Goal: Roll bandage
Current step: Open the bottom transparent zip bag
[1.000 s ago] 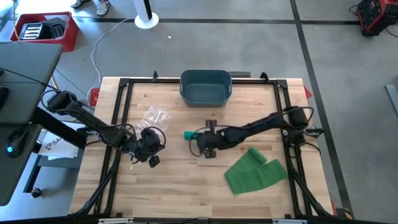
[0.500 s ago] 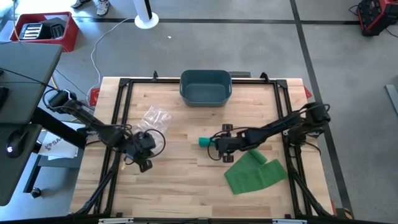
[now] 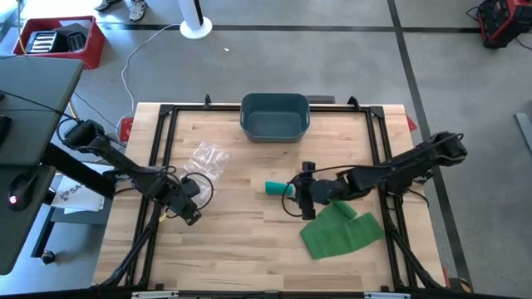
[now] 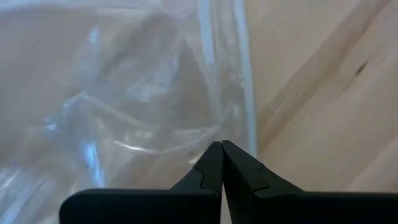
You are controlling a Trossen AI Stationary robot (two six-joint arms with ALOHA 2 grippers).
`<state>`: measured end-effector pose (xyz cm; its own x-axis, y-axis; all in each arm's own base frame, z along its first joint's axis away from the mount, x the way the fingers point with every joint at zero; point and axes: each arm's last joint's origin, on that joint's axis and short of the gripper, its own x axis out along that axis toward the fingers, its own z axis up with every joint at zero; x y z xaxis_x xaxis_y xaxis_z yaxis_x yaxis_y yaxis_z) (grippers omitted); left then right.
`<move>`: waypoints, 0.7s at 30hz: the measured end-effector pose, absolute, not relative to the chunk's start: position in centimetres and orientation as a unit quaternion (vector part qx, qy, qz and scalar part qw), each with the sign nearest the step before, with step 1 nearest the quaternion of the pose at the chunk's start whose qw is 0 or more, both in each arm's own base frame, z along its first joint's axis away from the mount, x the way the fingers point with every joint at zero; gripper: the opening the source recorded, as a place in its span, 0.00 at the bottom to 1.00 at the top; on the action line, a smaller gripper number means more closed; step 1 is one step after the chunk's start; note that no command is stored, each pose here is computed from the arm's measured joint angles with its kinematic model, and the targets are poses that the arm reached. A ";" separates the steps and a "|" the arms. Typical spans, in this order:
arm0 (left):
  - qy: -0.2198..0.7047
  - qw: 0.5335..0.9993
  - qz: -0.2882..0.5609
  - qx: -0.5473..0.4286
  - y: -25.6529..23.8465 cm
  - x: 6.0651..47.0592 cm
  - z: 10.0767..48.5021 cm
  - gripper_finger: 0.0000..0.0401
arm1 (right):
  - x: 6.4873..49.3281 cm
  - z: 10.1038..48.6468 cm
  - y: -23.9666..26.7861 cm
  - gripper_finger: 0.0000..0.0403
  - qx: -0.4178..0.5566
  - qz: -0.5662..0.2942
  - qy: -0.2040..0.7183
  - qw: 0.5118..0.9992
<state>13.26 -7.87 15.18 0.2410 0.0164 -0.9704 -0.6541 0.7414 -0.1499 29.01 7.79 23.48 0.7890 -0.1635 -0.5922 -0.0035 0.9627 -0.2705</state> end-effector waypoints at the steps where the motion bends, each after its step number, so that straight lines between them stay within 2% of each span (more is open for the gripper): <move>1: 0.563 0.742 0.220 -0.289 -7.9 13.3 14.7 0.00 | 28.9 23.6 8.0 0.54 -0.133 -0.044 0.319 0.937; 7: 0.443 0.821 0.186 -0.308 -7.3 15.8 14.0 0.00 | 29.3 23.6 8.7 0.54 -0.134 -0.047 0.296 0.944; 10: 0.382 0.867 0.163 -0.276 -6.8 17.8 15.1 0.00 | 30.1 23.1 8.8 0.54 -0.138 -0.029 0.288 0.947; 13: 0.360 0.900 0.120 -0.215 -6.7 19.5 17.0 0.00 | 30.7 22.5 8.9 0.54 -0.137 -0.010 0.283 0.949; 17: 0.396 0.915 -0.004 -0.083 -8.2 20.2 19.4 0.00 | 30.9 21.9 9.0 0.54 -0.139 -0.004 0.295 0.945; 21: 0.424 0.899 -0.106 0.010 -10.6 20.0 19.7 0.03 | 30.9 22.0 8.9 0.54 -0.137 -0.018 0.292 0.946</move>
<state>20.02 -10.63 19.71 0.6184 -0.1829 -0.7643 0.2001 0.9771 -0.0720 30.89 8.92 21.95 0.8287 -0.1139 -0.5480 -0.0463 0.9618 -0.2699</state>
